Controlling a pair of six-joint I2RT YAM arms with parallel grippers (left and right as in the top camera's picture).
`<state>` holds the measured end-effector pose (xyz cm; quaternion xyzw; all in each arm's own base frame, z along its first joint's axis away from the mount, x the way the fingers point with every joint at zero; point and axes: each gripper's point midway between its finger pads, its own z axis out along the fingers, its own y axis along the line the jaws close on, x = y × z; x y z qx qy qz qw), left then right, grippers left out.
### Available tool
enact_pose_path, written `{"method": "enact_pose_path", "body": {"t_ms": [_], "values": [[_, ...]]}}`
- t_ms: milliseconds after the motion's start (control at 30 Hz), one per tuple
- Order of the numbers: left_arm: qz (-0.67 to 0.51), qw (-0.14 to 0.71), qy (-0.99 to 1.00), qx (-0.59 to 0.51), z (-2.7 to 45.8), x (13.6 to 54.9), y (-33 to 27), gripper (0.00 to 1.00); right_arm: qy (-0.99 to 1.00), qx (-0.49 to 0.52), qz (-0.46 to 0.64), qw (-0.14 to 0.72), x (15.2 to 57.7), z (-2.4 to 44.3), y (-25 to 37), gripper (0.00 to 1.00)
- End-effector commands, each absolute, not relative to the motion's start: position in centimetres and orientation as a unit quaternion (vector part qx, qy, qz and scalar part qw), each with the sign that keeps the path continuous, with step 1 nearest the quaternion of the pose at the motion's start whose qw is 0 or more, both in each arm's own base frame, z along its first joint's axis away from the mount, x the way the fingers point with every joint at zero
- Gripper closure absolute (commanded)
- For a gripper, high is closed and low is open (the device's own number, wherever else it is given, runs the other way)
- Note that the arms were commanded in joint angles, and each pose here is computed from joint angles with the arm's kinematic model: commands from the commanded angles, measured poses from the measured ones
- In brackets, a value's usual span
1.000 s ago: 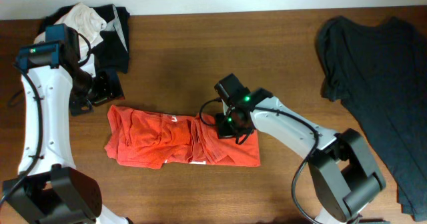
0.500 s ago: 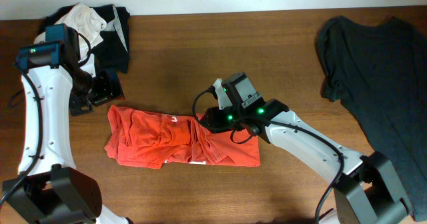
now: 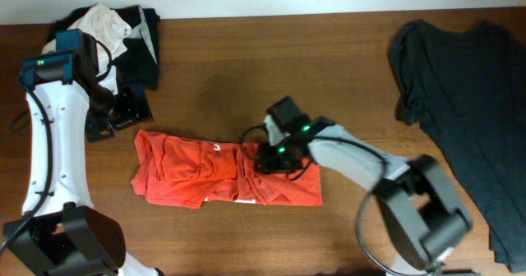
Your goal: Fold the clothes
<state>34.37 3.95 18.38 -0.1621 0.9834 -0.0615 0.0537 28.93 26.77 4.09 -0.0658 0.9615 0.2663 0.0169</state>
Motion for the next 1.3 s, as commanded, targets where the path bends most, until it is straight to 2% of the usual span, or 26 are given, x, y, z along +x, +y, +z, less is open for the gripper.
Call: {"method": "enact_pose_path", "body": {"t_ms": [0, 33, 67, 167, 233, 267, 300, 333, 500, 633, 800, 933, 1067, 1133, 1167, 1200, 1233, 1267], "values": [[-0.060, 0.067, 0.984, -0.153, 18.9, 34.5, 4.0, 0.13, 0.961, -0.041, 0.259, 0.088, 31.7, 11.0, 21.6, 0.23], [-0.060, 0.065, 0.984, -0.153, 18.7, 34.5, 4.0, 0.13, 0.969, -0.013, 0.230, 0.090, 31.8, 11.4, 18.6, 0.13], [-0.060, 0.063, 0.984, -0.153, 18.4, 34.4, 4.0, 0.05, 0.974, 0.009, 0.207, 0.087, 31.8, 11.2, 16.6, 0.00], [-0.061, 0.054, 0.985, -0.154, 16.1, 34.4, 4.0, 0.01, 0.979, 0.034, 0.198, 0.047, 30.7, 10.5, 12.0, 0.00], [-0.055, 0.056, 0.985, -0.155, 14.3, 34.6, 4.3, 0.01, 0.972, -0.005, 0.232, 0.025, 29.3, 10.2, 12.8, 0.19], [-0.039, 0.059, 0.985, -0.158, 13.2, 34.7, 4.9, 0.01, 0.972, -0.017, 0.233, 0.011, 28.3, 9.6, 13.5, 0.52], [-0.040, 0.061, 0.984, -0.160, 12.6, 34.8, 5.1, 0.01, 0.972, -0.026, 0.233, 0.003, 27.6, 9.1, 14.0, 0.70], [-0.041, 0.060, 0.984, -0.163, 12.0, 34.7, 5.2, 0.01, 0.972, -0.039, 0.233, -0.003, 26.9, 8.2, 15.0, 0.82], [-0.041, 0.050, 0.984, -0.164, 11.6, 34.2, 5.2, 0.01, 0.967, -0.018, 0.253, 0.010, 25.6, 3.8, 19.5, 0.96], [-0.040, 0.048, 0.984, -0.164, 11.6, 34.1, 5.2, 0.02, 0.978, 0.011, 0.208, 0.019, 25.8, -0.3, 19.4, 0.96], [-0.040, 0.044, 0.985, -0.164, 11.6, 33.9, 5.2, 0.02, 0.990, 0.085, 0.115, -0.012, 26.1, -4.2, 13.6, 0.96], [-0.040, 0.040, 0.987, -0.149, 11.6, 33.7, 5.1, 0.02, 0.980, 0.169, 0.101, -0.034, 27.3, -3.1, 6.9, 0.96], [-0.127, 0.046, 0.986, -0.102, 11.9, 34.1, 2.1, 0.01, 0.976, 0.160, 0.141, -0.049, 28.8, 0.0, 5.1, 0.96], [-0.142, 0.038, 0.984, -0.098, 11.4, 33.7, 1.4, 0.01, 0.977, 0.137, 0.152, -0.060, 28.8, 1.3, 5.6, 0.85], [-0.150, 0.031, 0.983, -0.098, 10.9, 33.3, 1.1, 0.01, 0.977, 0.127, 0.159, -0.067, 28.7, 1.9, 5.8, 0.75], [-0.160, 0.026, 0.982, -0.096, 10.3, 33.1, 0.6, 0.01, 0.977, 0.123, 0.158, -0.073, 28.6, 2.4, 5.8, 0.40], [-0.174, 0.022, 0.980, -0.093, 9.4, 32.8, -0.1, 0.01, 0.976, 0.125, 0.156, -0.084, 28.4, 3.3, 5.8, 0.23], [-0.191, 0.021, 0.977, -0.090, 8.2, 32.5, -0.9, 0.01, 0.976, 0.126, 0.154, -0.087, 28.6, 4.4, 5.7, 0.25]]}}
